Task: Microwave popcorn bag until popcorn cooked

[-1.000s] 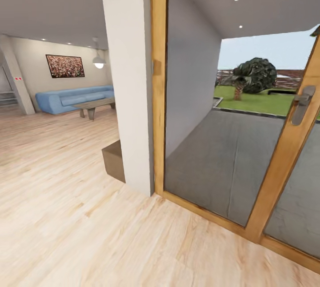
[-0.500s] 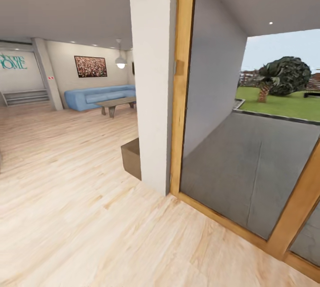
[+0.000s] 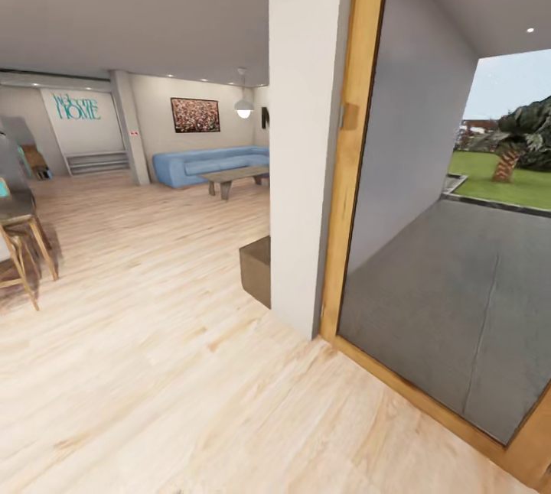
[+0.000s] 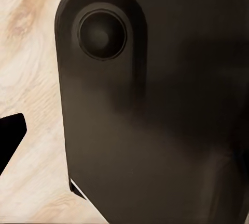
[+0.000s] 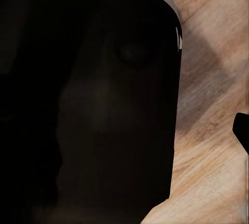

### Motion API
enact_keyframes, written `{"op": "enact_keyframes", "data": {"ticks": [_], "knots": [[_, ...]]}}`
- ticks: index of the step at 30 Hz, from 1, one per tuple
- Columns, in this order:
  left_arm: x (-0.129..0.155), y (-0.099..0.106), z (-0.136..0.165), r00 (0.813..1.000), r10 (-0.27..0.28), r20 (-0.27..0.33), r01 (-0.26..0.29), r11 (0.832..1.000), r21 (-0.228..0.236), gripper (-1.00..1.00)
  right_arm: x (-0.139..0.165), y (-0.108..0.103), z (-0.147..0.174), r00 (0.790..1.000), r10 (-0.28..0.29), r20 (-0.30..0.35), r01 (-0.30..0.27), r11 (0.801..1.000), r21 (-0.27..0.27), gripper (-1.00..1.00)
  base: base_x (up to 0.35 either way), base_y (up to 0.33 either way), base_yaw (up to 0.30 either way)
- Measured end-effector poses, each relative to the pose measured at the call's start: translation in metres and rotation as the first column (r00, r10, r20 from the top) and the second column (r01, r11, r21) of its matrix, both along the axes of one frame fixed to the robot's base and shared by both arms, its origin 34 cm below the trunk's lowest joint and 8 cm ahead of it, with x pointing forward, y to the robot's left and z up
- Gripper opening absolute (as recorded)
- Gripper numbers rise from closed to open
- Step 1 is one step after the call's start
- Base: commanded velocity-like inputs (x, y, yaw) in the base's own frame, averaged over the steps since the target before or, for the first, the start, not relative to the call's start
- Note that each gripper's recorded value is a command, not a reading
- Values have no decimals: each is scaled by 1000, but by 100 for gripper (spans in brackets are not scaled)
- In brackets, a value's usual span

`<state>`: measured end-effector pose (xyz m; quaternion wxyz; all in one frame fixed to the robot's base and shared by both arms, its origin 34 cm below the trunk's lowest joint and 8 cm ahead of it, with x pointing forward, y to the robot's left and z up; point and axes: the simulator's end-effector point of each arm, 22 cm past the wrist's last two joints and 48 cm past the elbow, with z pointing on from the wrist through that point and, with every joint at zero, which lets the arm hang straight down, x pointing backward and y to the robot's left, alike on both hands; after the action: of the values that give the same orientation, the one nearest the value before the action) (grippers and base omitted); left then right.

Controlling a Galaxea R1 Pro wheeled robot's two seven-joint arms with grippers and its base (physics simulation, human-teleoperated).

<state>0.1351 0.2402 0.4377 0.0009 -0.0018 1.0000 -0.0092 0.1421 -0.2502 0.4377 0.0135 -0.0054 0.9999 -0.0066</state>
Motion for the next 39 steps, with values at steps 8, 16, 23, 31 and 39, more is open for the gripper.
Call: {"op": "enact_keyframes", "data": {"ticks": [8,16,23,31,39], "knots": [[0,0,0,1000,-2,0,2,1000,0,100,0,3,0,1000,-4,-1,4,1000,-14,100,0,0,282],[6,0,0,1000,-9,24,9,1000,2,100,-1,3,0,1000,-3,-4,3,1000,-17,100,0,0,282],[7,-4,0,1000,1,28,0,1000,-3,100,0,3,0,1000,-4,2,4,1000,-17,100,0,0,276],[5,-7,0,1000,10,22,-10,1000,-7,100,0,2,0,1000,-15,2,15,1000,-19,100,0,0,274],[5,-7,0,1000,12,21,-12,1000,-6,100,0,1,0,1000,-19,3,19,1000,-19,100,0,0,274]]}}
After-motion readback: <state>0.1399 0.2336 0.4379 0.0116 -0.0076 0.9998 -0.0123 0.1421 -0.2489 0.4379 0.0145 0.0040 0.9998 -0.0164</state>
